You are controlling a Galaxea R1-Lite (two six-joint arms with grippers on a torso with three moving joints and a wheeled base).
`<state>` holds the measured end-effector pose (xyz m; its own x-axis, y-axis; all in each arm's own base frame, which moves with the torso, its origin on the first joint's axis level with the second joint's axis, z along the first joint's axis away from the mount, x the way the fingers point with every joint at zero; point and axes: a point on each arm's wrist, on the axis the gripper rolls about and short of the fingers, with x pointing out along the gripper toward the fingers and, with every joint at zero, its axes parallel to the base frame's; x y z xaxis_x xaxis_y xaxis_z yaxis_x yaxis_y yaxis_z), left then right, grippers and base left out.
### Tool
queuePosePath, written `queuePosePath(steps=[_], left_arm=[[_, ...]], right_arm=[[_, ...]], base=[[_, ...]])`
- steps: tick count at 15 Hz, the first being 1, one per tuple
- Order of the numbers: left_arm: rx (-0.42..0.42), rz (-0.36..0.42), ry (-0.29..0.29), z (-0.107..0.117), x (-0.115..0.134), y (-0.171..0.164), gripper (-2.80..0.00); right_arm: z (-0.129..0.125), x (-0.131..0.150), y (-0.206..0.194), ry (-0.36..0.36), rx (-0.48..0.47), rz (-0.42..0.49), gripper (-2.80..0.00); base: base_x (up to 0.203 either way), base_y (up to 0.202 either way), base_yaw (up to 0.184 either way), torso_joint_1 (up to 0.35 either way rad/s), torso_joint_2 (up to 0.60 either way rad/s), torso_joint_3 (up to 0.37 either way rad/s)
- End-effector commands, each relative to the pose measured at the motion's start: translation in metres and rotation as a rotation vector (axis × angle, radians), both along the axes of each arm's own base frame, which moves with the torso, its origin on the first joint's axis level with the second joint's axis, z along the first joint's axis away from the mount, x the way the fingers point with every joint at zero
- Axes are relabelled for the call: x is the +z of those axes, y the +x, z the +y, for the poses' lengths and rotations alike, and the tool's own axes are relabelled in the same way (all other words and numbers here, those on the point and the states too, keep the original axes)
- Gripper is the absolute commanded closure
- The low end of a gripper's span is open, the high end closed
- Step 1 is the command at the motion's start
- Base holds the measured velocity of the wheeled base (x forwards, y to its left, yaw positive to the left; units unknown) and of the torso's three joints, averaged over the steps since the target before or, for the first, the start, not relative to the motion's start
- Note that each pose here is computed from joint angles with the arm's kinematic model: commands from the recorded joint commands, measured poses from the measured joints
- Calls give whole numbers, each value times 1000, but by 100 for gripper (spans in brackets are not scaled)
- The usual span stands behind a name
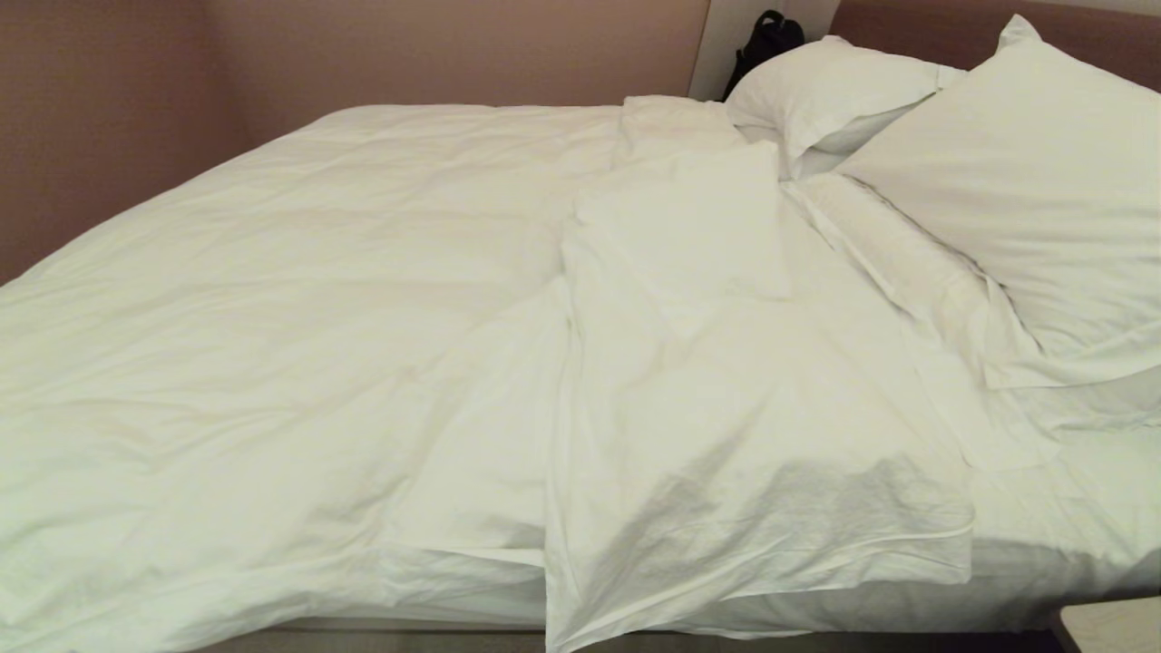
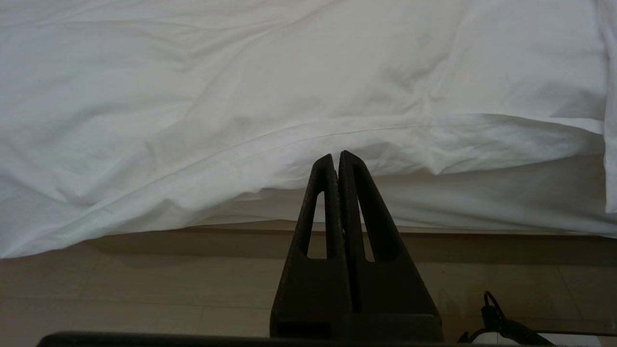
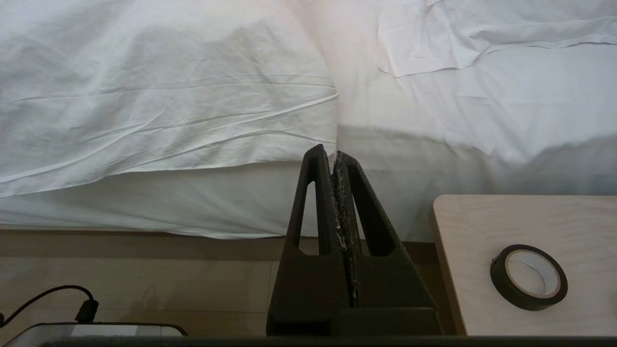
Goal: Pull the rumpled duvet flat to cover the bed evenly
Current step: Flatten the corners of the folded blanket
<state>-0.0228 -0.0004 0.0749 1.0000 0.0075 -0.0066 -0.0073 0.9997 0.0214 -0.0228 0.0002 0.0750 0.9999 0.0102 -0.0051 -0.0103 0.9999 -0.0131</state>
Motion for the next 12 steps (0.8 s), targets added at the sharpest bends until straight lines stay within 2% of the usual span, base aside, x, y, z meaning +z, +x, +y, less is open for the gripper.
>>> queuePosePath(steps=[1,4,7,12], left_arm=[[0,0,0,0,0,0,0],[0,0,0,0,0,0,0],[0,0,0,0,0,0,0],[0,0,0,0,0,0,0]], right_arm=[[0,0,0,-1,-1,-2,0],[0,2,0,-8,-2,-8,0],[0,17,-6,-8,-2,-46,0],[0,35,-13,-9,9,-60,0]], base=[[0,0,0,0,0,0],[0,0,0,0,0,0],[0,0,0,0,0,0],[0,0,0,0,0,0]])
